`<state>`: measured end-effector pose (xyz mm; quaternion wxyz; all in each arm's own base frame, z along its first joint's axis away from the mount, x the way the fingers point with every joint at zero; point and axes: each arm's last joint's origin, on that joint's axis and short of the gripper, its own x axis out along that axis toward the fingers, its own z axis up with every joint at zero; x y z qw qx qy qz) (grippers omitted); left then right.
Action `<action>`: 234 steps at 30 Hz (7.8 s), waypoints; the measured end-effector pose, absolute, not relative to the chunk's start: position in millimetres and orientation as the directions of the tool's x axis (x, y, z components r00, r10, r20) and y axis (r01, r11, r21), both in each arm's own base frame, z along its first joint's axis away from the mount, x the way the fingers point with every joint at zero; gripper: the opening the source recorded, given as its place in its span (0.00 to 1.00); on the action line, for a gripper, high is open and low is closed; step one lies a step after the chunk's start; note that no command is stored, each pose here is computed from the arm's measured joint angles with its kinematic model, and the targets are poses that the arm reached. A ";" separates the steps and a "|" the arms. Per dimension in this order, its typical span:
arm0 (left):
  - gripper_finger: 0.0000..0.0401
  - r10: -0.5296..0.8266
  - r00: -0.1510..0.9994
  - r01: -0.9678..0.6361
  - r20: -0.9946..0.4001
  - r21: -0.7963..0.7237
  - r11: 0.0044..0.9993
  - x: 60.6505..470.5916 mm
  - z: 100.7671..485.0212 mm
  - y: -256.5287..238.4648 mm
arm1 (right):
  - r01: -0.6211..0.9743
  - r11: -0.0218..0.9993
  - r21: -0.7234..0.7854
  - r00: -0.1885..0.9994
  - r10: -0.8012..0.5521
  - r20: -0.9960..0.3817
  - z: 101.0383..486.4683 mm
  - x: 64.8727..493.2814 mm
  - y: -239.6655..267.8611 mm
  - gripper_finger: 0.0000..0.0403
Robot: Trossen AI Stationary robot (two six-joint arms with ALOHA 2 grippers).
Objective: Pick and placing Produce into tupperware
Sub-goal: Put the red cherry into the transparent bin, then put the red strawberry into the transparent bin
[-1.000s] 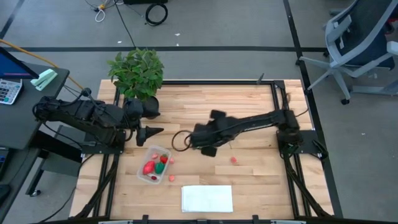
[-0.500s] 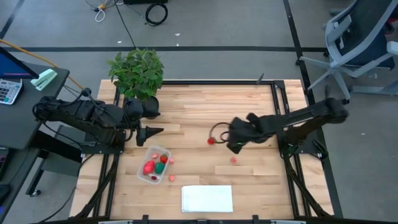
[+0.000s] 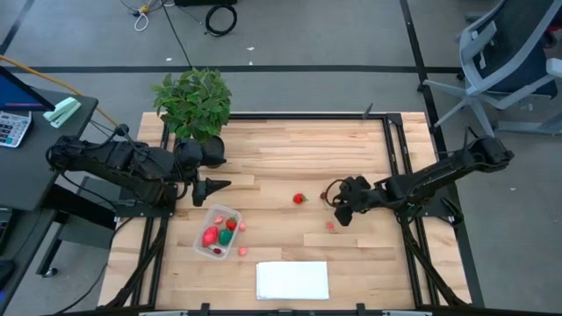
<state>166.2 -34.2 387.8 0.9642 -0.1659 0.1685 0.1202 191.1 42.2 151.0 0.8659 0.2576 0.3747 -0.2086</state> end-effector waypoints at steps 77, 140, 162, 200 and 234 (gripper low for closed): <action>0.91 0.197 0.912 -0.298 -0.360 -0.250 0.921 166.2 387.9 -33.6 | -0.157 0.988 0.008 0.971 0.156 -0.183 212.9 430.0 118.1 0.01; 0.91 0.201 0.902 -0.290 -0.382 -0.193 0.937 165.3 385.6 -33.3 | -0.021 0.864 -0.503 0.520 -0.420 -0.744 172.6 349.0 115.9 0.37; 0.91 0.203 0.900 -0.287 -0.387 -0.175 0.942 165.1 385.1 -32.9 | 0.167 0.930 -0.328 0.557 -0.364 -0.746 173.2 352.2 90.4 0.37; 0.91 0.203 0.900 -0.282 -0.385 -0.162 0.946 165.1 385.3 -32.9 | 0.267 0.886 -0.379 0.472 -0.463 -0.750 122.9 341.5 74.6 0.03; 0.91 0.270 0.894 -0.333 -0.357 -0.127 0.934 165.4 387.2 -31.0 | -0.120 0.987 -0.103 0.990 0.126 0.059 214.0 421.0 91.9 0.00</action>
